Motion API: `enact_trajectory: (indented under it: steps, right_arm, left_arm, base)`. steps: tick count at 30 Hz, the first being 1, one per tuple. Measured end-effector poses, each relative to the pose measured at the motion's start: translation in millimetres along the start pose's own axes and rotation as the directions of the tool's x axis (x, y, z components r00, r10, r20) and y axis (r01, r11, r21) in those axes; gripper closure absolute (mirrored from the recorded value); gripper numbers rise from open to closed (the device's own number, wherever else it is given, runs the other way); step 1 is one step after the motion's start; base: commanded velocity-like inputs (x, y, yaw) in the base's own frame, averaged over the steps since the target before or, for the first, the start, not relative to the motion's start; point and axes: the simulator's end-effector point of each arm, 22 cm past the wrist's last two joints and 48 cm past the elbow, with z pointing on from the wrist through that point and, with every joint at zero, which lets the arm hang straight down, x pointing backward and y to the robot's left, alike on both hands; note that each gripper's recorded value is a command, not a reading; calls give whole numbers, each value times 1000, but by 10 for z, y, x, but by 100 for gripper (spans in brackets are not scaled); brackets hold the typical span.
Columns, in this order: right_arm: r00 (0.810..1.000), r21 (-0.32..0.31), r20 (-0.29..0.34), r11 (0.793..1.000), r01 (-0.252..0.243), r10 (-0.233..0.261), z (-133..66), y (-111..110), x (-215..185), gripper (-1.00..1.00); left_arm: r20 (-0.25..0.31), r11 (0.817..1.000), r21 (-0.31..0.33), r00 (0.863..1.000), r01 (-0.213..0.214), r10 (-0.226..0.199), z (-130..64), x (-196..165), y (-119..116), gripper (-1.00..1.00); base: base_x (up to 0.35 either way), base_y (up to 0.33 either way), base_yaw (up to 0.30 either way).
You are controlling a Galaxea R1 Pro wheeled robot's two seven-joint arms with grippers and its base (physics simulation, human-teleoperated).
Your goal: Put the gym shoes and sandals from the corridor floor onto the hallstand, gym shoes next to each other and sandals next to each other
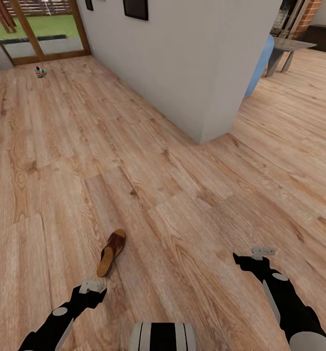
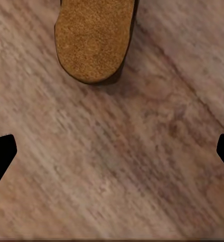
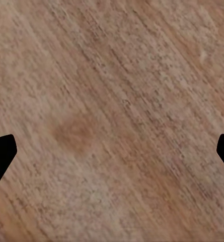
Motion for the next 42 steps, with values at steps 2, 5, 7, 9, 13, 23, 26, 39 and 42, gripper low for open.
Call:
enact_trajectory:
  steps: [2, 5, 7, 9, 13, 23, 26, 39, 42]
  right_arm:
    - [1000, 1, -3, 1000, 0, 0, 7, -2, 16, -100]
    - [1000, 1, -6, 1000, 0, 0, 14, -3, 34, -100]
    - [1000, 1, -8, 1000, 0, 0, 17, -3, 42, -100]
    - [1000, 1, -8, 1000, 0, 0, 19, -4, 47, -100]
    - [1000, 1, -9, 1000, 0, 0, 19, -4, 50, -100]
    - [1000, 1, -10, 1000, 0, 0, 22, -4, 55, -100]
    - [1000, 1, -10, 1000, 0, 0, 22, -4, 55, -100]
    - [1000, 1, -10, 1000, 0, 0, 22, -4, 54, -100]
    - [1000, 1, -10, 1000, 0, 0, 21, -4, 53, -100]
  left_arm:
    - [-3, 1000, 0, 1000, 0, 0, 4, 21, -2, -100]
    - [-7, 1000, 1, 1000, 0, 0, 9, 41, -5, -100]
    - [-8, 1000, 1, 1000, 0, 0, 10, 48, -7, -100]
    - [-7, 1000, 1, 1000, 0, 0, 10, 52, -8, -100]
    - [-6, 1000, 1, 1000, 0, 0, 9, 54, -12, -100]
    - [-4, 1000, 0, 1000, -1, 1, 9, 51, -5, -100]
    - [-3, 1000, -1, 1000, -1, 1, 9, 47, -1, -100]
    - [-3, 1000, 0, 1000, -1, 1, 10, 46, -11, -100]
    - [-4, 1000, 1, 1000, -1, 1, 9, 52, -14, -100]
  base:
    - [0, 0, 0]
    - [0, 0, 0]
    - [6, 0, 0]
    - [61, 2, 0]
    - [183, 29, 0]
    - [128, 16, 0]
    - [26, 3, 0]
    - [26, 1, 0]
    - [201, 0, 0]
